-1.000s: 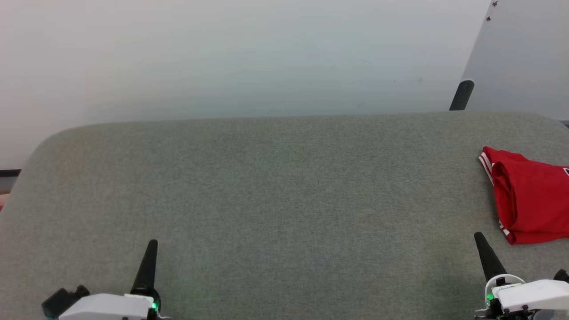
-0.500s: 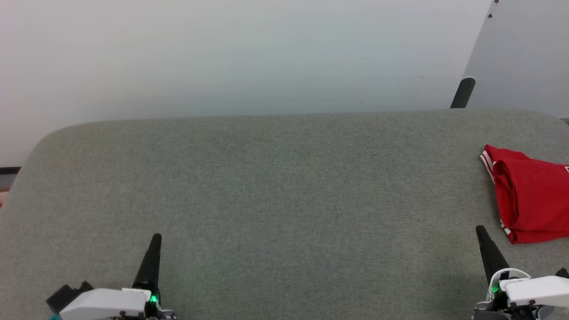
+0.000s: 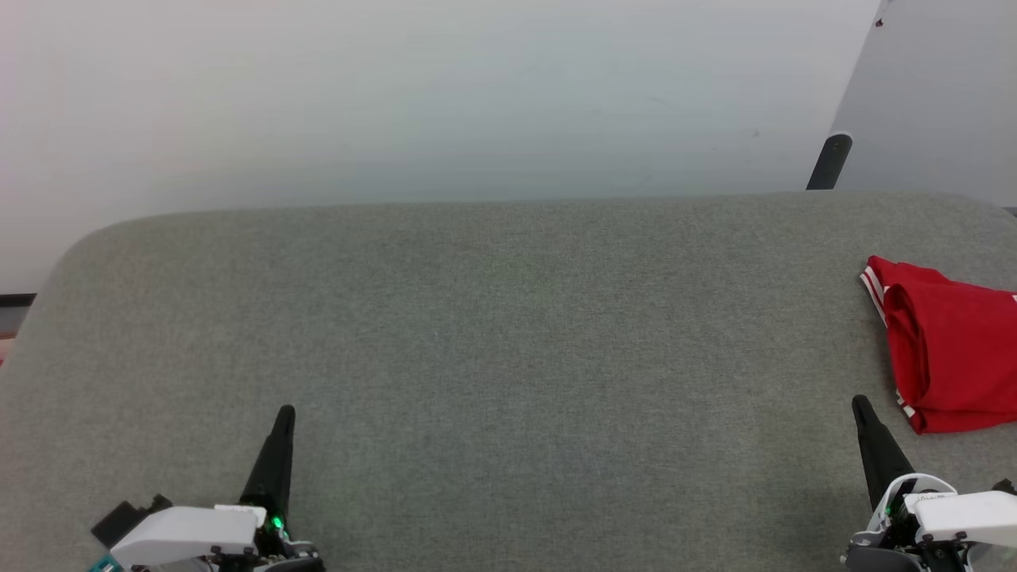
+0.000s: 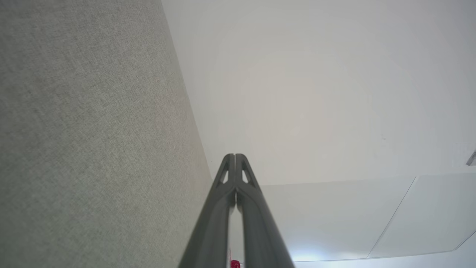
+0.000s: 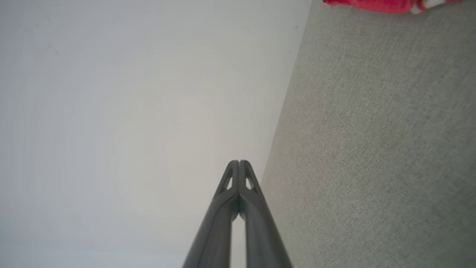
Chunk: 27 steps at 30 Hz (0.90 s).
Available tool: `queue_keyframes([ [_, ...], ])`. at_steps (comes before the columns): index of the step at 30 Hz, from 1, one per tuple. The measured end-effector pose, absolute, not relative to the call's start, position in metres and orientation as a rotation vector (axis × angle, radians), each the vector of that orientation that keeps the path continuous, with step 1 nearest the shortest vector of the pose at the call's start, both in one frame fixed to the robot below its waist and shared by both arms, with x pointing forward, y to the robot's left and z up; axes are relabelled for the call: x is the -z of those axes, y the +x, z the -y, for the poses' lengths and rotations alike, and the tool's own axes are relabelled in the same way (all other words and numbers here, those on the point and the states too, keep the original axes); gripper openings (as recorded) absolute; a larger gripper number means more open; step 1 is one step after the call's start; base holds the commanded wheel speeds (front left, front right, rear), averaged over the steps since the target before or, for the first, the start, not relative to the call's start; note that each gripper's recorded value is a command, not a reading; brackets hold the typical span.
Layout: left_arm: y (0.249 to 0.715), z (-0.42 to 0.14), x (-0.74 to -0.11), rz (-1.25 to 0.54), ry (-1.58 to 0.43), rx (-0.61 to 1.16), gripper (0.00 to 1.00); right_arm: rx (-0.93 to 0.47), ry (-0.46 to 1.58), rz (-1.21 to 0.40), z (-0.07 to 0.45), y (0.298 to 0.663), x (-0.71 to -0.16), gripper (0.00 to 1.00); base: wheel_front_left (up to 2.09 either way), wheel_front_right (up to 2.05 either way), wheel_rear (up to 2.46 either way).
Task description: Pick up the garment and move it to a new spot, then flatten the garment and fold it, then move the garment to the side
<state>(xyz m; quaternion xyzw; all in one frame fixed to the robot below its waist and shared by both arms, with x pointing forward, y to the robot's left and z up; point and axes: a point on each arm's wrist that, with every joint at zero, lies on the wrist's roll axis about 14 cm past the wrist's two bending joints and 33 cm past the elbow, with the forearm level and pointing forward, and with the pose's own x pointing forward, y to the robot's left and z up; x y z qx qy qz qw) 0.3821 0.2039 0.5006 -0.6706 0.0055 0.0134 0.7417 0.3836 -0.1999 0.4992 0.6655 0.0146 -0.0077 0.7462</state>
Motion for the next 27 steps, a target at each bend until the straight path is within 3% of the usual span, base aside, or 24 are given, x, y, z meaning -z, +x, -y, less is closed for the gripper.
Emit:
queue_keyframes([
  [27, 0.3878, -0.1994, -0.5044, -0.009, -1.574, -0.006, 0.00, 0.004, 1.573, -0.003, 0.2003, 0.3886, -0.5059, 0.00, 0.00, 0.00, 0.00],
])
